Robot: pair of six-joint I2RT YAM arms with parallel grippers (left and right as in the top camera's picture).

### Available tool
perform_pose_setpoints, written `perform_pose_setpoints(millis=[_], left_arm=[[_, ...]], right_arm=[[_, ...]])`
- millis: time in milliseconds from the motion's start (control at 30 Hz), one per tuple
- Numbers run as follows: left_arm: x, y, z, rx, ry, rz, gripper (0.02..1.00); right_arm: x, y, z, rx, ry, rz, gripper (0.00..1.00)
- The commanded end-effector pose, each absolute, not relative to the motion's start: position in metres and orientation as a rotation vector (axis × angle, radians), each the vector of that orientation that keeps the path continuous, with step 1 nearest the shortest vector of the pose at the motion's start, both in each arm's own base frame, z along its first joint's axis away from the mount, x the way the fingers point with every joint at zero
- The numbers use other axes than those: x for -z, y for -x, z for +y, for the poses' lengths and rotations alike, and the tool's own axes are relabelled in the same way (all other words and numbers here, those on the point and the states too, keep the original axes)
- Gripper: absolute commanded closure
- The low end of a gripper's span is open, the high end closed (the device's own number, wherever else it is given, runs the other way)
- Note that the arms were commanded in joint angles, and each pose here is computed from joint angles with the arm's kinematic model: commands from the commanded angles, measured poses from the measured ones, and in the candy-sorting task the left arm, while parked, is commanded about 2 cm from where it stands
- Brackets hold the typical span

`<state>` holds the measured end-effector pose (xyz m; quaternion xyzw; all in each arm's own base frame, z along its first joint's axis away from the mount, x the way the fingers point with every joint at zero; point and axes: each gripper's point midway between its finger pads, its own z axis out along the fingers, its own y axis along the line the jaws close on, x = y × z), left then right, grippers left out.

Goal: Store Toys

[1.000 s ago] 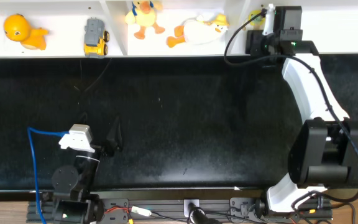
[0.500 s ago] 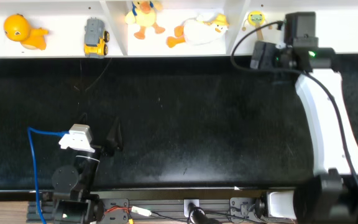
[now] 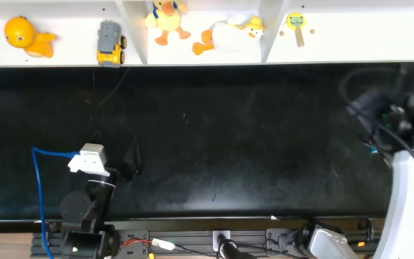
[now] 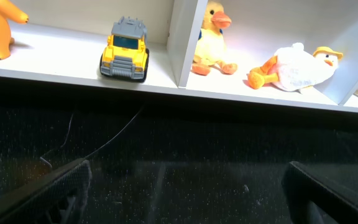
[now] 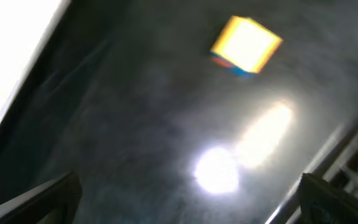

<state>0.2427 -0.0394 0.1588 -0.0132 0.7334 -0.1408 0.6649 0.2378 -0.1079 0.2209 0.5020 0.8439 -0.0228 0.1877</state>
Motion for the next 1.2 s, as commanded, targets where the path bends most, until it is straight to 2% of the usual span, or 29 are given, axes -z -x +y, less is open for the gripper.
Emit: perform_pose_setpoints(millis=[33,133,467,867,1200], left_arm=[[-0.159,-0.242,-0.044,0.350,0.026,1.649,0.020],[-0.159,-0.242,-0.044,0.350,0.026,1.649,0.020],[-0.159,-0.242,-0.044,0.350,0.026,1.649,0.020],[-0.159,-0.242,-0.044,0.350,0.026,1.649,0.020],[-0.159,-0.242,-0.044,0.350,0.026,1.649,0.023]], right_arm=[[-0.196,-0.217,-0.130,-0.078,-1.761,2.228,0.003],[-0.185,-0.202,-0.157,-0.059,-1.892,2.142,0.003],[-0.177,-0.218,-0.214,0.011,-1.745,2.099,0.005],[-0.095,-0.249,-0.230,-0.020,-1.828,2.268,0.005],[-0.064,-0.274,-0.219,0.066,-1.777,2.360,0.005]])
